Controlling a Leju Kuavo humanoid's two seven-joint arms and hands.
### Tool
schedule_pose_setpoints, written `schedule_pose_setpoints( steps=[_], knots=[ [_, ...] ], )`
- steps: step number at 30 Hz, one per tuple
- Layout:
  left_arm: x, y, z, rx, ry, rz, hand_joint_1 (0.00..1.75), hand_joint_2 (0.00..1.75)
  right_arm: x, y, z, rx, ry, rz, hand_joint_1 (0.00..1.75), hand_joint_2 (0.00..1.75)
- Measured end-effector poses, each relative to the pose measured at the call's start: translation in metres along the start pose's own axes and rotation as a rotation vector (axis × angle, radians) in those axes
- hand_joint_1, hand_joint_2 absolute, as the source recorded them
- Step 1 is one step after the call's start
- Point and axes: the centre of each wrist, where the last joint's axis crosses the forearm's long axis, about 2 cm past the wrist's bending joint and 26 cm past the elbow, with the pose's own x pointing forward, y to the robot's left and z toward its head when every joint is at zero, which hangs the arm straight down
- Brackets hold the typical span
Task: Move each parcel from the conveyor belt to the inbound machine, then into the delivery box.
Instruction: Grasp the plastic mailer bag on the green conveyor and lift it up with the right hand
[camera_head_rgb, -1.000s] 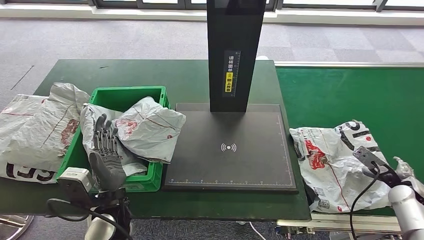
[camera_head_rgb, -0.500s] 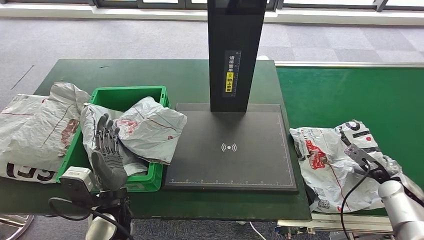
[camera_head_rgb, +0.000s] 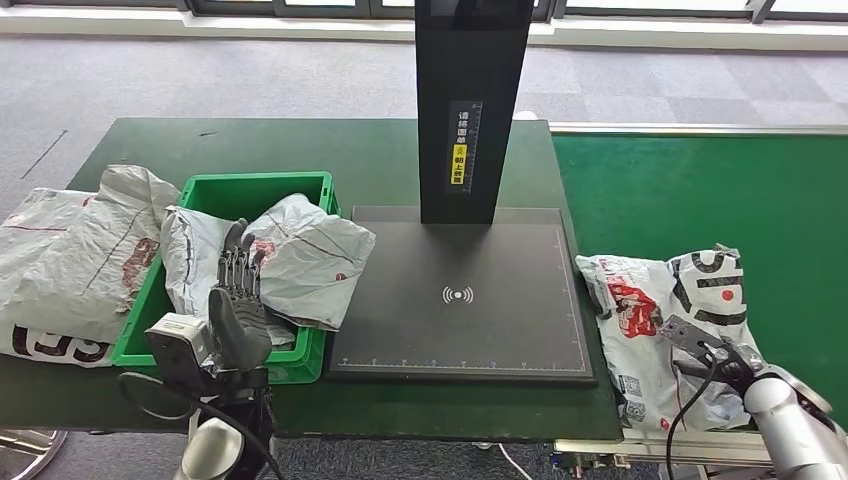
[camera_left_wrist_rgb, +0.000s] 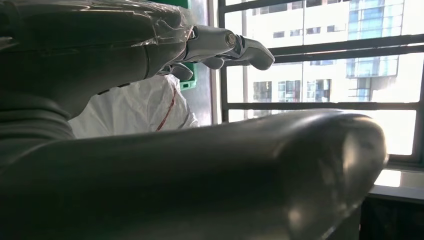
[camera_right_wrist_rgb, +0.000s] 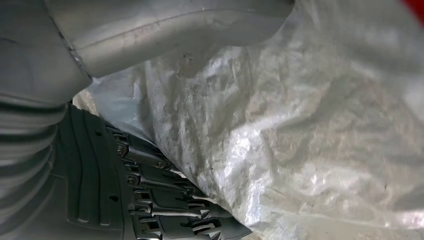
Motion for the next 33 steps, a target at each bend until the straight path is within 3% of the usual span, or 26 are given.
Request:
schedule_pose_setpoints(
  steps=[14,18,28,33],
  knots=[
    [-0.003,0.001,0.006,-0.016,0.033,-0.021,0.0,0.0,0.038,0.03,-0.004,0.102,-0.099,0.173,0.0,1.75],
    [-0.003,0.001,0.006,-0.017,0.034,-0.022,0.0,0.0,0.04,0.032,-0.004,0.109,-0.106,0.191,1.75,1.75],
    [0.001,0.002,0.012,-0.018,0.047,-0.035,0.0,0.0,0.054,0.035,-0.004,0.06,-0.153,0.313,1.75,1.75],
    [0.007,0.003,0.018,-0.012,0.046,-0.047,0.0,0.0,0.071,0.048,-0.004,-0.105,-0.186,0.307,1.75,1.75]
  ],
)
